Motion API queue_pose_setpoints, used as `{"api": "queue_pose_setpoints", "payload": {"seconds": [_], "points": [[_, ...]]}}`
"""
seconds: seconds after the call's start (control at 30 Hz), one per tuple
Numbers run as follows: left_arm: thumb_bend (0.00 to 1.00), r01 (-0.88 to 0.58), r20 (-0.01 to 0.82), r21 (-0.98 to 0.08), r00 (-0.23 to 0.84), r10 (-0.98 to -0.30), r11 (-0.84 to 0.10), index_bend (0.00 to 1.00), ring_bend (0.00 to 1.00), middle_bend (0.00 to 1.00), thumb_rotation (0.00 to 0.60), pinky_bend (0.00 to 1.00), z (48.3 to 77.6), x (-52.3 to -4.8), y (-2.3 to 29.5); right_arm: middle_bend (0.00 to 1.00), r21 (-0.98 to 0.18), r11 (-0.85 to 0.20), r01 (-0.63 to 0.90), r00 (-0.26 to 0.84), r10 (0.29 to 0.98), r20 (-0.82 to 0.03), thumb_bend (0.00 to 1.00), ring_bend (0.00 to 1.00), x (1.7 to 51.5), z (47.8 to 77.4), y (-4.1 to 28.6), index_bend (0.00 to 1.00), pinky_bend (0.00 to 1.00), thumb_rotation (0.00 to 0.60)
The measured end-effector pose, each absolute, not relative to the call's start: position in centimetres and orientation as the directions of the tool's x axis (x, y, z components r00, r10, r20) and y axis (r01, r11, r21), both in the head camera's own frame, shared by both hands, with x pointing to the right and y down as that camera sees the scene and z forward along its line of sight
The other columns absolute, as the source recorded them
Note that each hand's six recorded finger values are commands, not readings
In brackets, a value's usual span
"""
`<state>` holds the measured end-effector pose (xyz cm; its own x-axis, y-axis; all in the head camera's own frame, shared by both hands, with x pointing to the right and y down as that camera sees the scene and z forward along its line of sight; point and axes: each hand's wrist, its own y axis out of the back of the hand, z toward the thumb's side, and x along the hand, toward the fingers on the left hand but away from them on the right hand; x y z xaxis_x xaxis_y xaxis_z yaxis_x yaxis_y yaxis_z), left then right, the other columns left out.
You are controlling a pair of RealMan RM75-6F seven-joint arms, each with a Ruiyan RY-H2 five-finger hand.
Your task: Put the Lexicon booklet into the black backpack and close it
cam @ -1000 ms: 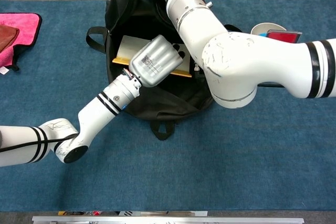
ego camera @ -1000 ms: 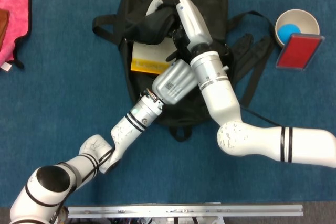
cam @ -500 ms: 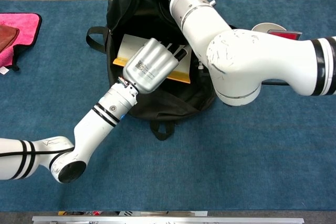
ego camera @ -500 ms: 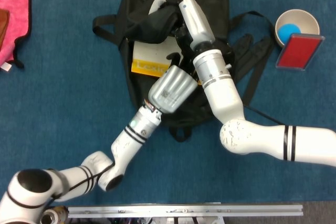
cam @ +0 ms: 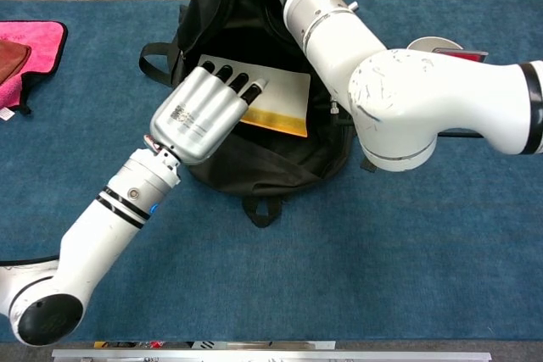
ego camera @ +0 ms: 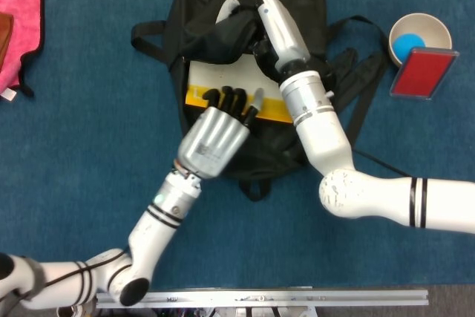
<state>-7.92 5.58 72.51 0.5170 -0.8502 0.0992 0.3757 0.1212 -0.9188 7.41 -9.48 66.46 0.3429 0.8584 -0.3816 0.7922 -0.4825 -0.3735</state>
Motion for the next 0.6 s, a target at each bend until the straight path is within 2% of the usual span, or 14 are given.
{"api": "queue_pose_setpoints", "payload": {"seconds": [0.23,0.43,0.6], "points": [[0.0,0.37,0.128,-0.927,0.476,-0.87,0.066,0.15,0.31,0.31,0.6,0.42,71.4,-11.2,5.8,0.61,-0.386,-0.491,0.781,0.347,0.855,-0.385,1.0,0.63,7.9,66.6,-9.4,0.71,0.85,0.6],[0.0,0.276,0.135,-0.961,0.445,-0.885,-0.008,0.15,0.31,0.31,0.6,0.41,70.1,-13.5,5.0,0.59,-0.393,-0.511,0.764,0.364,0.845,-0.391,1.0,0.62,8.3,66.7,-9.2,0.71,0.85,0.6],[0.0,0.226,0.154,-0.972,0.386,-0.91,-0.069,0.15,0.31,0.3,0.6,0.41,68.7,-17.1,3.7,0.56,-0.408,-0.544,0.733,0.391,0.828,-0.402,1.0,0.58,9.0,67.0,-8.8,0.68,0.83,0.6]]}}
